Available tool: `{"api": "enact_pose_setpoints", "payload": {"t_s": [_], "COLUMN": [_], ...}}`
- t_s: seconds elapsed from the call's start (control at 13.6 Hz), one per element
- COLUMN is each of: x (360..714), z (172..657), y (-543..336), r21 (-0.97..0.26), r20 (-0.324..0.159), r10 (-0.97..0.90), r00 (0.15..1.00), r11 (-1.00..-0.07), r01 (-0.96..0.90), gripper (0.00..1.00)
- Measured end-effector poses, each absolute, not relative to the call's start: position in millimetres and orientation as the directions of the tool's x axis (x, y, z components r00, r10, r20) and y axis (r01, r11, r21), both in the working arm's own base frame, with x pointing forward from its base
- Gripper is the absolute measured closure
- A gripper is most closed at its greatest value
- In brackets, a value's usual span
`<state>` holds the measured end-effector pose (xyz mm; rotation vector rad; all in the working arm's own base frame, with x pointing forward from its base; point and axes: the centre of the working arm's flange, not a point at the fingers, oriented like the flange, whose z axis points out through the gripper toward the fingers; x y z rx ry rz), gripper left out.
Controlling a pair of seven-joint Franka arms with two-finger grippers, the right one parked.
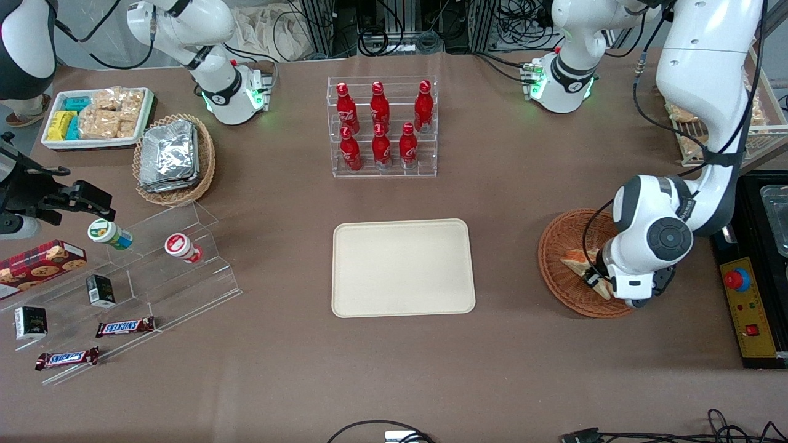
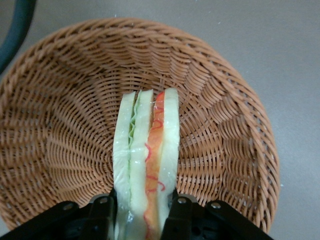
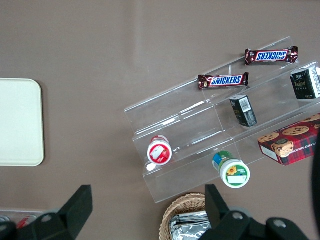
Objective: Place sandwich from basket to tray
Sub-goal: 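Close the left gripper on the sandwich and lift it from the basket, then carry the sandwich with the left gripper over to the cream tray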
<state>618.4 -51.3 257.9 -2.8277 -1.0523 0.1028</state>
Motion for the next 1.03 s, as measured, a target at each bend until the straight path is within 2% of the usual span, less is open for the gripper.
{"api": "enact_pose_setpoints", "payload": {"t_s": [0.22, 0.37, 0.51, 0.66, 0.81, 1.03], "x": [632, 645, 654, 660, 654, 634], "z": [305, 354, 402, 438, 446, 403], "y": [-48, -48, -62, -92, -145, -236], "r21": [-0.162, -0.176, -0.130, -0.050, -0.002, 0.034], "r20": [-0.021, -0.039, -0.083, -0.079, -0.085, -0.171], "r10": [0.652, 0.623, 0.513, 0.380, 0.269, 0.118], "r00": [0.758, 0.781, 0.854, 0.921, 0.959, 0.978], "r11": [-0.751, -0.774, -0.856, -0.925, -0.963, -0.992], "r01": [0.641, 0.608, 0.501, 0.377, 0.270, 0.125], "gripper": [0.80, 0.80, 0.80, 0.80, 0.83, 0.84]}}
